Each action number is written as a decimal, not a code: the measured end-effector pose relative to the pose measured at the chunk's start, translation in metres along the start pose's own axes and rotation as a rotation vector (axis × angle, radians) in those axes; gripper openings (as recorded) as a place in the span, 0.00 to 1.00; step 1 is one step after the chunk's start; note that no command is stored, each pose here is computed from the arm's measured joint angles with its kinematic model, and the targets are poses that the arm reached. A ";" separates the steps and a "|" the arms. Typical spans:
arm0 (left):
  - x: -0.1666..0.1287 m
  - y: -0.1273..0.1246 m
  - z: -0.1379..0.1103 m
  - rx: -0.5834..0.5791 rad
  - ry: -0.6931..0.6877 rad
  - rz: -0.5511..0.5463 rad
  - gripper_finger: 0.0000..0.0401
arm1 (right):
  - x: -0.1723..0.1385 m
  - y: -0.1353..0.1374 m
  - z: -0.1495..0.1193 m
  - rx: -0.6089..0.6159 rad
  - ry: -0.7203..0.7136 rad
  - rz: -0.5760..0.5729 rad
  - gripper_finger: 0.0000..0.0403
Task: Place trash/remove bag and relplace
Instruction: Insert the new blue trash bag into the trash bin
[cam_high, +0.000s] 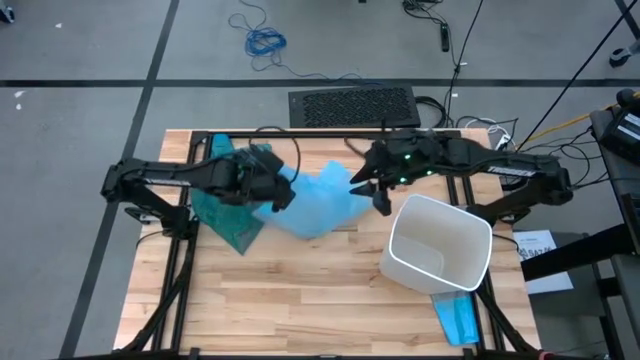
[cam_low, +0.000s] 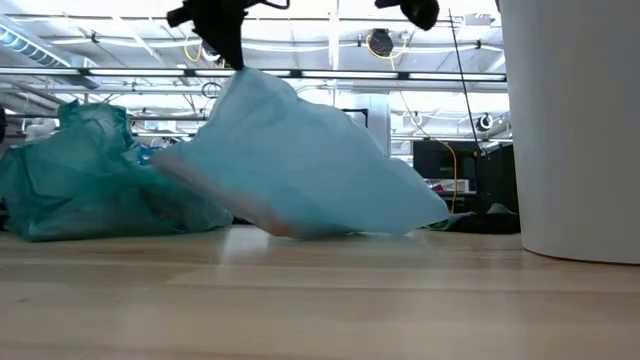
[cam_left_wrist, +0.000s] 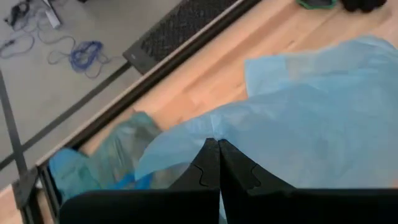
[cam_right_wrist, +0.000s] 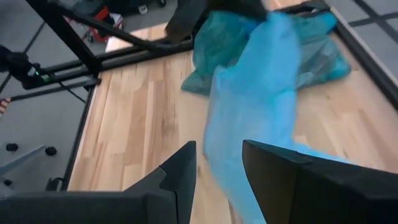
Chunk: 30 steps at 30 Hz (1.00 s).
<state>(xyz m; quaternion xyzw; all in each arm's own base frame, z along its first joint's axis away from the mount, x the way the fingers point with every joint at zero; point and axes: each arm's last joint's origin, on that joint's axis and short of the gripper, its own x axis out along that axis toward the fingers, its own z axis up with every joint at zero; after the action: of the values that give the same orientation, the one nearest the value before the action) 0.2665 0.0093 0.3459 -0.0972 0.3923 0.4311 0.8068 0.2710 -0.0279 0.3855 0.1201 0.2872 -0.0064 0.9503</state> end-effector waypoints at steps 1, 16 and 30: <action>0.003 0.002 0.003 0.006 -0.005 0.005 0.00 | 0.005 0.000 0.000 -0.001 0.010 0.001 0.30; 0.043 0.037 0.026 0.204 0.136 -0.093 0.00 | 0.076 -0.018 0.003 0.054 0.007 -0.021 0.30; 0.058 0.033 0.029 0.230 0.147 -0.375 0.00 | 0.083 -0.022 0.005 0.069 -0.040 -0.115 0.30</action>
<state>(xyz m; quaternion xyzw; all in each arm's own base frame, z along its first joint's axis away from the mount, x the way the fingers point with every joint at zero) 0.2757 0.0798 0.3300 -0.1069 0.4715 0.2180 0.8478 0.3417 -0.0453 0.3390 0.1359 0.2744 -0.0731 0.9492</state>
